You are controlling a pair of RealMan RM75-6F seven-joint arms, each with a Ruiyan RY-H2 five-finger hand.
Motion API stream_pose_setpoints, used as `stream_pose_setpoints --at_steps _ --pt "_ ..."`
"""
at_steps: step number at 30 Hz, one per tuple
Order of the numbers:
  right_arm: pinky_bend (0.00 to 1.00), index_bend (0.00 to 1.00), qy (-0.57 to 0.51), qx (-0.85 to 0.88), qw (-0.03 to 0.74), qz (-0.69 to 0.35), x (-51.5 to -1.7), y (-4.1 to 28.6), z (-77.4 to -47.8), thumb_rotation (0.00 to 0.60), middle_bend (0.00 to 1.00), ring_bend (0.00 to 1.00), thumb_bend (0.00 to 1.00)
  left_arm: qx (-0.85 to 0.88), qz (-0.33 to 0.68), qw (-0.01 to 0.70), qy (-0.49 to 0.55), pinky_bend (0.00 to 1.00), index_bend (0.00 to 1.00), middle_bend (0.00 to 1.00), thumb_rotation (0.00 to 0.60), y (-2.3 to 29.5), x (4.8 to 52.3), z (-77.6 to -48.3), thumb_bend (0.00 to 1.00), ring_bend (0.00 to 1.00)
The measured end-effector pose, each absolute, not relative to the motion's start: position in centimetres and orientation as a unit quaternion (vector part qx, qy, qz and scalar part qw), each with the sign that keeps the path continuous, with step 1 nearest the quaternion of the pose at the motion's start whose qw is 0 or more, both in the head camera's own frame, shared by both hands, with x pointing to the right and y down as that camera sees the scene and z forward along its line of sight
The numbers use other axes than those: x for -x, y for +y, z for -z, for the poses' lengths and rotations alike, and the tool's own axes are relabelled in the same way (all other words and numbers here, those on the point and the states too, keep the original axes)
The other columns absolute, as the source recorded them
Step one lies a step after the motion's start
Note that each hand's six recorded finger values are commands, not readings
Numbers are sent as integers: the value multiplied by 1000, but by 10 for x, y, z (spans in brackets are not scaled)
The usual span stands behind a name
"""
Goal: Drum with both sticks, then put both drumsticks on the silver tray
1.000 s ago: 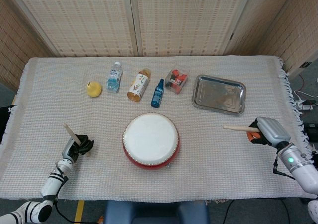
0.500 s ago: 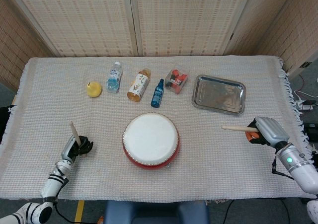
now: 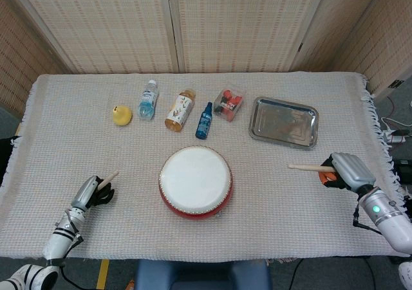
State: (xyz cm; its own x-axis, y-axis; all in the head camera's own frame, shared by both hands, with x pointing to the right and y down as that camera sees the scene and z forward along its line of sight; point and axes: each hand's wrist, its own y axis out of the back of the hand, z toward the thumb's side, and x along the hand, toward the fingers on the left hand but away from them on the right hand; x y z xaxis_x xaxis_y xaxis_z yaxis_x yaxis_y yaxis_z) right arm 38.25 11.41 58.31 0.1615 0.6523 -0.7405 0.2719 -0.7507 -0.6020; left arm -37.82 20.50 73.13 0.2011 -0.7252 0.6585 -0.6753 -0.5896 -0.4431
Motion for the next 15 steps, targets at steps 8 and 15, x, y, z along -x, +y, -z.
stream_pose_setpoints --at_steps 8,15 --pt "1000 1000 -293 754 170 -562 -376 121 -588 600 1000 1000 816 750 494 236 372 1000 1000 1000 600 181 385 -692 1000 1000" --pt "1000 1000 -255 780 175 -544 -344 119 -600 600 1000 1000 816 711 503 384 306 1000 1000 1000 600 162 376 -648 1000 1000"
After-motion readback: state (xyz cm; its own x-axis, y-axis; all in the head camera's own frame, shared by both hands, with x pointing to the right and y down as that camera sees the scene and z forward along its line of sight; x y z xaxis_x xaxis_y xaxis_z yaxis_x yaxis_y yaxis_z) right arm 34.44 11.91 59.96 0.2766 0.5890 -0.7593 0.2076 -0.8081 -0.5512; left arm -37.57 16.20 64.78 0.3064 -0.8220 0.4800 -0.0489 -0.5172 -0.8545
